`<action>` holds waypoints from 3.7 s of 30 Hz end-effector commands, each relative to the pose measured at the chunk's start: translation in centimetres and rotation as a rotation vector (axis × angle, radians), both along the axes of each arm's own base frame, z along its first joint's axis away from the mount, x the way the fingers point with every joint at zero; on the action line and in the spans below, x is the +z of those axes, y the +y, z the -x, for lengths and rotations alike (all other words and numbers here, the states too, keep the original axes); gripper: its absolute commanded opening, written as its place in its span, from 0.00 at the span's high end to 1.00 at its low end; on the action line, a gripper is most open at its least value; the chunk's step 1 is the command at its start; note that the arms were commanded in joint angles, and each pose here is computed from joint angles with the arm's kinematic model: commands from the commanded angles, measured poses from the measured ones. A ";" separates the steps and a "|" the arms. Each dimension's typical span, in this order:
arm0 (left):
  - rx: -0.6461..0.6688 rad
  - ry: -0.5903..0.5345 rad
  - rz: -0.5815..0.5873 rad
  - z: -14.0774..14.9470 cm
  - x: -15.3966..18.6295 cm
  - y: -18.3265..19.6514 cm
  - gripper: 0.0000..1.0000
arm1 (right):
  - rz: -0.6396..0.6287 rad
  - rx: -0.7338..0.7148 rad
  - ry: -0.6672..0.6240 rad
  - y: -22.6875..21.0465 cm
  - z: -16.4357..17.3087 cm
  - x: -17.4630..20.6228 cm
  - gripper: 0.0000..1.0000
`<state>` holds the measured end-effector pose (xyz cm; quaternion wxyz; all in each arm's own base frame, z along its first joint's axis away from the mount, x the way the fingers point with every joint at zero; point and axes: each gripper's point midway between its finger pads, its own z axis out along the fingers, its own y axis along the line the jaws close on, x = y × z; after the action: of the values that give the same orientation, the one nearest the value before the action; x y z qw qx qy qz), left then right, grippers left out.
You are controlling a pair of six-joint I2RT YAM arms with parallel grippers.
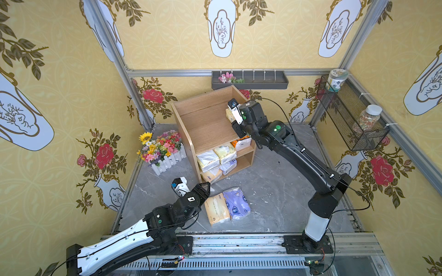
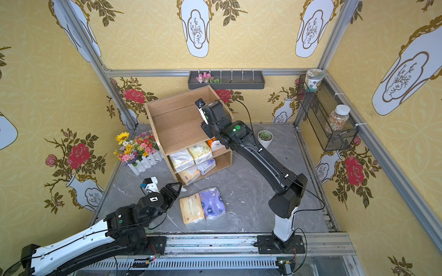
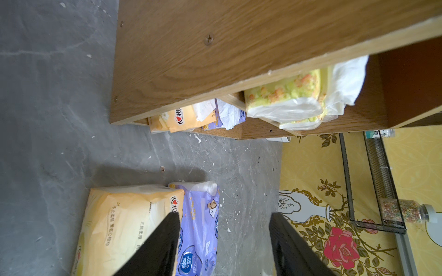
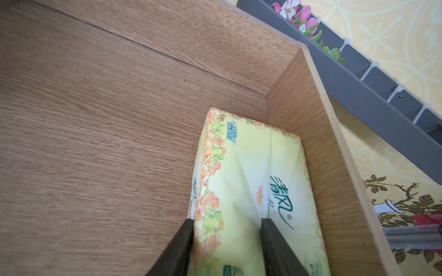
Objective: Remove the tissue boxes from the shelf
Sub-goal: Pick up a box of tissues from the shelf, then place the box of tissues at the center of the board, then move the box of tissues to the center of the board.
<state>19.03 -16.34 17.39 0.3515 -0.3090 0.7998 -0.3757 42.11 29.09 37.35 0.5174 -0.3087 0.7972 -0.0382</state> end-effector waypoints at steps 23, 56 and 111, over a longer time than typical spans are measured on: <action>-0.086 -0.215 0.214 -0.5 10.0 -2.4 0.30 | -0.101 0.162 -0.084 0.8 11.3 7.2 1.00; -0.001 0.135 0.004 0.3 -4.3 -1.6 0.34 | -0.361 -0.115 0.567 -6.8 18.1 -25.6 1.00; -0.016 0.072 0.001 -1.2 -2.1 -2.9 0.33 | -0.490 -0.376 0.848 -9.1 16.7 -30.2 0.28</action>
<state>20.03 -18.86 14.70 0.3148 -0.3218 0.8181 -0.3579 25.94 20.15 7.16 0.1994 -0.0212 0.9623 0.1838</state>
